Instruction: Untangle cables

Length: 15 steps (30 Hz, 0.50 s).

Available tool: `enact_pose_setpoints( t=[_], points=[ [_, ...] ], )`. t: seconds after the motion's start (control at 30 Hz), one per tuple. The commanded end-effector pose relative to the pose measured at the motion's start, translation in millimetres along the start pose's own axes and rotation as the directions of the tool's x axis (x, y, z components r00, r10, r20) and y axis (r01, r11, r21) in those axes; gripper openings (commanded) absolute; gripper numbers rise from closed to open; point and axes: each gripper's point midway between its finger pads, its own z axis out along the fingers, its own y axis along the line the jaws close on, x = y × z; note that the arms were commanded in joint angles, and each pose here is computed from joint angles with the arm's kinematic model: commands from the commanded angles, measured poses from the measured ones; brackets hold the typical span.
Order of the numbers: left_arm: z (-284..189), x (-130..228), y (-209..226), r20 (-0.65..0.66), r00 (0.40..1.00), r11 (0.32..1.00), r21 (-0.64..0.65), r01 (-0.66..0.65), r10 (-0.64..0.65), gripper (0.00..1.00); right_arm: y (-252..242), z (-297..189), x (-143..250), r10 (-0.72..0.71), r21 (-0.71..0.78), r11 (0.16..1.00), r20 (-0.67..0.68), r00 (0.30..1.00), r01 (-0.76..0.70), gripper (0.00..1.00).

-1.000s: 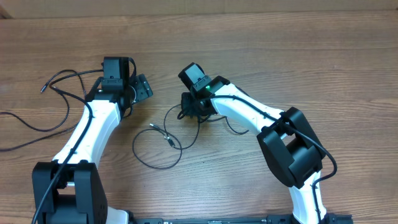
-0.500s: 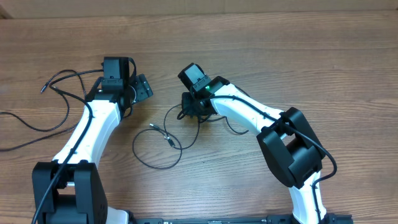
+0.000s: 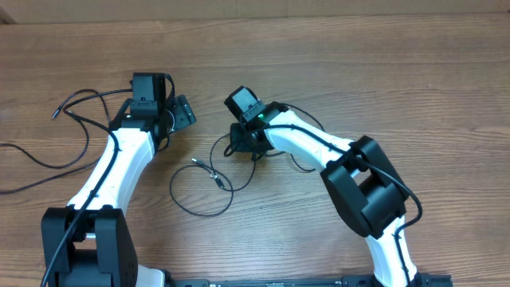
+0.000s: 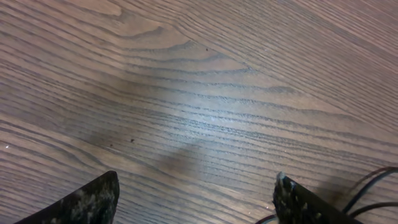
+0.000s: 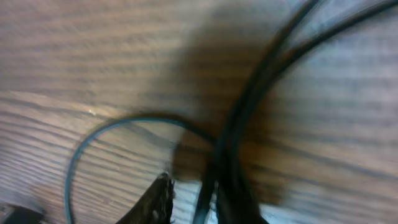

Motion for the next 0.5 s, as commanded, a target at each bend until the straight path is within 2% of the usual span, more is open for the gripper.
enact_pose_setpoints(
  t=[0.0,0.27,0.33,0.47],
  points=[
    [3.6,2.1,-1.0,-0.009,1.0,1.0,0.002,0.005,-0.005,0.79,-17.8,35.1,21.2,0.007,0.066,0.998,-0.073,0.997,-0.002,0.22],
    [3.6,2.0,-1.0,-0.009,1.0,1.0,0.002,0.005,-0.005,0.79,-21.8,43.7,26.2,0.009,0.077,0.997,-0.092,0.996,-0.002,0.12],
    [3.6,2.2,-1.0,-0.009,1.0,1.0,0.002,0.005,-0.005,0.79,-22.2,43.6,26.4,0.01,0.077,0.997,-0.093,0.996,-0.003,0.04],
    [3.6,2.1,-1.0,-0.009,1.0,1.0,0.002,0.005,-0.005,0.79,-12.2,30.5,21.9,0.01,0.042,0.999,-0.098,0.995,-0.006,0.04]
  ],
)
